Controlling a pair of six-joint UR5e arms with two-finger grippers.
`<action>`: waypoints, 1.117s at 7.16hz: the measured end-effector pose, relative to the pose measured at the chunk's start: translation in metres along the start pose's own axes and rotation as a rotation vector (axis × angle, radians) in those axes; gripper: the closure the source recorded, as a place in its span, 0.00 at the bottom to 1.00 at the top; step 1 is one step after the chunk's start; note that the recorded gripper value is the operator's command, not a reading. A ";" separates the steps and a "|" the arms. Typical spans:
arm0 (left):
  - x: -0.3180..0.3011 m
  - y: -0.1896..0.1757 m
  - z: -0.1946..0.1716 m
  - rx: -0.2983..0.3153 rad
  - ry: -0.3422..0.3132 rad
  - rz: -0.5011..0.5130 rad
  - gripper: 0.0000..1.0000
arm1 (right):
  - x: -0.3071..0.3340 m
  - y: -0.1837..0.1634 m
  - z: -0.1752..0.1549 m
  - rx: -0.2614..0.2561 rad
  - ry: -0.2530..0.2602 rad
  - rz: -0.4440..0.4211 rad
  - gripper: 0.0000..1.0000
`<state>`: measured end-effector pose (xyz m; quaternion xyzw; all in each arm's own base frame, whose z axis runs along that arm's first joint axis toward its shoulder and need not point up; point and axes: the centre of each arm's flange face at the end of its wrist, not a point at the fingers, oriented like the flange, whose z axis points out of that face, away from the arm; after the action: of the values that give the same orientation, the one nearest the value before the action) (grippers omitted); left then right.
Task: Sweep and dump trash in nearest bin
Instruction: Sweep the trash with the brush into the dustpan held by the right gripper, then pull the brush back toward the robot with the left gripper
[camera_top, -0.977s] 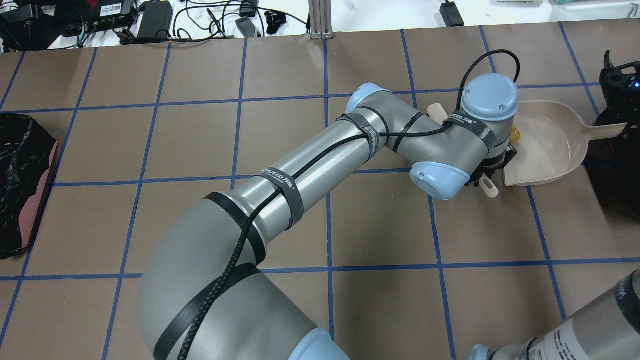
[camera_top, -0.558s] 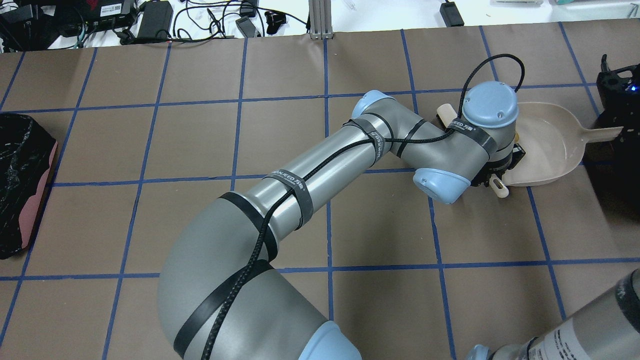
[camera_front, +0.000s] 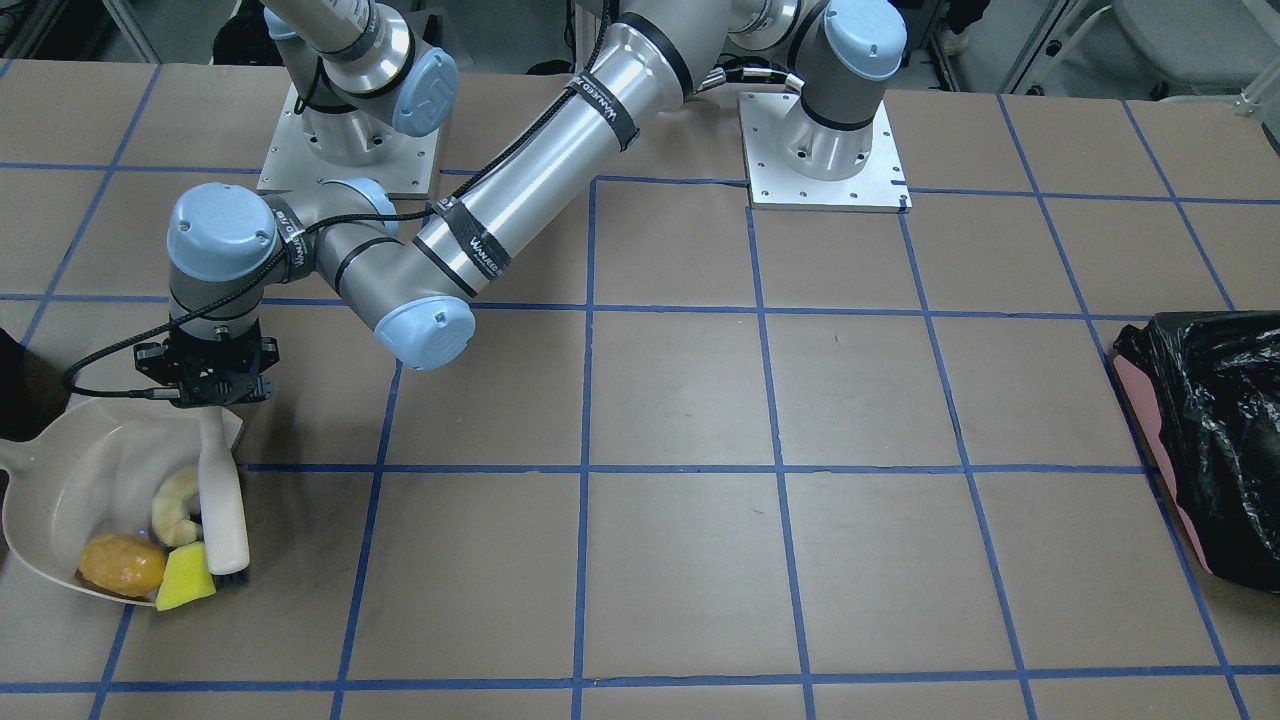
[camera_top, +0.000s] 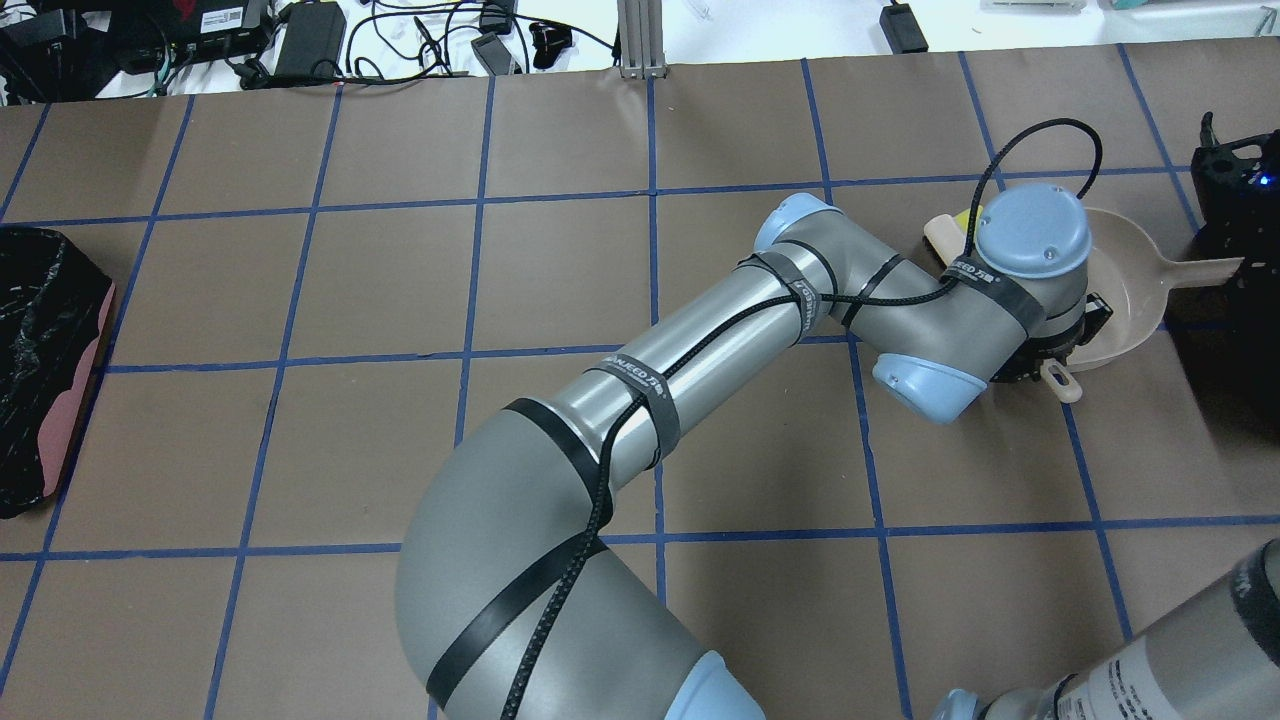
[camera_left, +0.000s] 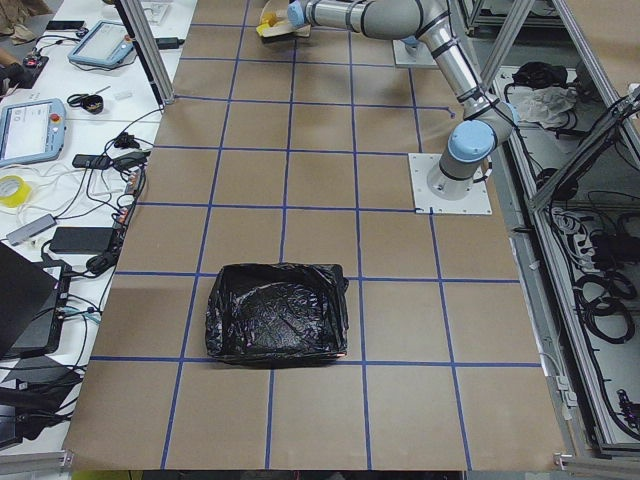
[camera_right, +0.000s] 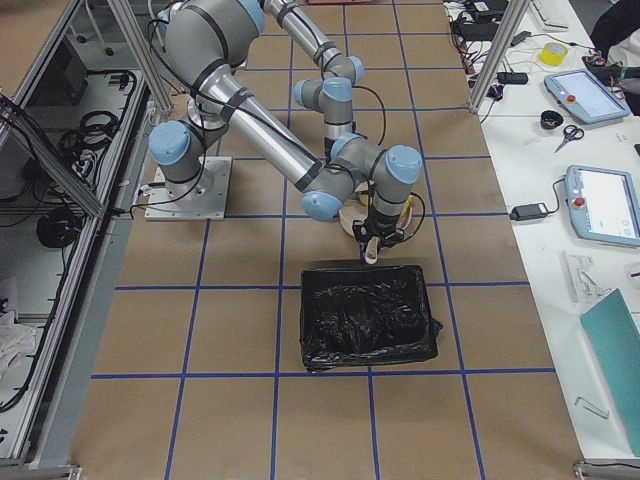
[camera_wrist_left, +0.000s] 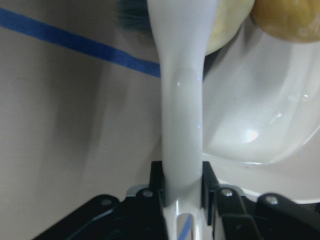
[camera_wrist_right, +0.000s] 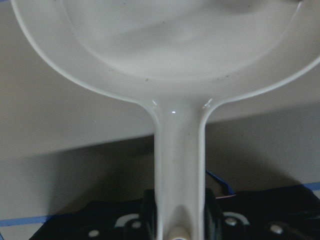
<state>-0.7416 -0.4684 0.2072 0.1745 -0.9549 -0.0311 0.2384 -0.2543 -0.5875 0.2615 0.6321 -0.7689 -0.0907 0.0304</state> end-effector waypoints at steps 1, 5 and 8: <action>0.007 0.014 0.000 -0.003 0.018 -0.002 1.00 | -0.001 0.000 0.001 0.001 -0.002 0.018 1.00; 0.037 0.065 -0.015 -0.012 0.077 -0.004 1.00 | -0.005 -0.005 0.011 0.009 -0.022 0.058 1.00; 0.047 0.087 -0.030 -0.016 0.097 -0.017 1.00 | -0.009 -0.008 0.017 0.016 -0.035 0.073 1.00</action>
<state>-0.7938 -0.4021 0.2671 0.1821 -0.9404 -0.0325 0.2856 -0.2478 -0.5783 0.2438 0.6023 -0.7925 -0.0943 0.0152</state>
